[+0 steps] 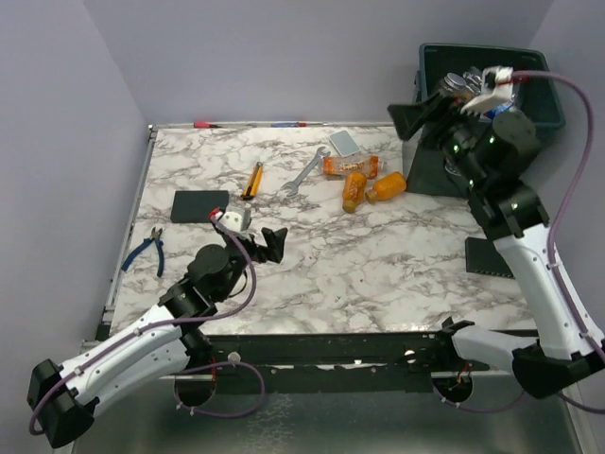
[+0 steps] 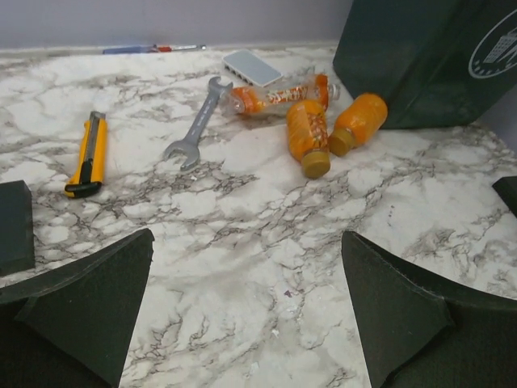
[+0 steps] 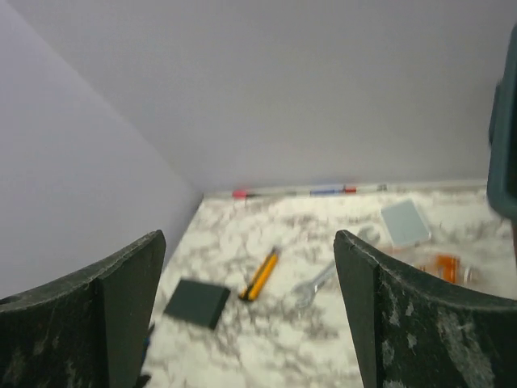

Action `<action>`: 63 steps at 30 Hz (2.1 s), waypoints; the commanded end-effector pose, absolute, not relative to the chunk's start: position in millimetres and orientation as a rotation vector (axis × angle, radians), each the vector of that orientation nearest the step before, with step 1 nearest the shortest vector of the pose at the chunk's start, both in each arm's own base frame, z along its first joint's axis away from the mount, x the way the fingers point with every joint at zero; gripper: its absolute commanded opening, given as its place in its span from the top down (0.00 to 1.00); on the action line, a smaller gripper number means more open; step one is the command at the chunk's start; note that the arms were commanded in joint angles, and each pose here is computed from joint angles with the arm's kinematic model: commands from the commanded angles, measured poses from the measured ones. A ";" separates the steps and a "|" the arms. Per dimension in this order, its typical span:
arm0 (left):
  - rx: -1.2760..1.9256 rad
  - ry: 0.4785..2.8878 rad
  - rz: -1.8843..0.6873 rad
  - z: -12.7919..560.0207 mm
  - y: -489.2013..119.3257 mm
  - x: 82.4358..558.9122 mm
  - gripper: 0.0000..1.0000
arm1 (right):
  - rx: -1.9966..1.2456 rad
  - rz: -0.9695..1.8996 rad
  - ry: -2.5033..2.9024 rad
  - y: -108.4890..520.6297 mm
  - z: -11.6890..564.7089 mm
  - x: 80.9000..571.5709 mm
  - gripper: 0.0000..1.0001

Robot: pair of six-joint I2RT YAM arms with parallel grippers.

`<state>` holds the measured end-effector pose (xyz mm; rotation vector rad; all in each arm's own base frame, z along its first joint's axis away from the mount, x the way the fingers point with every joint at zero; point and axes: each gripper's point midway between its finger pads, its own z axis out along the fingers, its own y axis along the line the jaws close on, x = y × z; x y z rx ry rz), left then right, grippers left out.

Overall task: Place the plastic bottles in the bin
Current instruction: Place the plastic bottle in the trash bin, then pick up the plastic bottle at the center of the board.

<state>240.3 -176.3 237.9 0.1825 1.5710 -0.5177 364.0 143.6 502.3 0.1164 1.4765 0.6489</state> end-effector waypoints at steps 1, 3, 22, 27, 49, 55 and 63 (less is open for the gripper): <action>0.170 1.765 -0.501 214.3 -202.8 258.4 0.01 | 0.010 0.752 1.619 170.4 411.8 334.1 0.13; 0.165 1.824 -0.491 208.6 -216.7 269.5 0.01 | 0.023 0.790 1.706 172.3 362.6 318.6 0.12; 0.447 2.155 -0.473 117.1 -366.5 392.3 0.01 | 0.235 0.837 2.012 139.4 169.0 213.0 0.11; 0.445 2.156 -0.459 106.3 -381.5 418.3 0.01 | 0.237 0.828 2.028 135.0 163.4 202.7 0.10; 0.424 2.203 -0.406 57.7 -400.1 465.3 0.31 | 0.233 0.818 1.994 127.5 188.7 192.3 0.09; 0.476 2.198 -0.402 59.6 -394.8 461.3 0.58 | 0.222 0.838 1.995 131.9 189.0 194.8 0.09; 0.393 2.099 -0.548 120.0 -383.8 433.8 0.77 | 0.202 0.856 1.961 135.6 212.0 199.4 0.03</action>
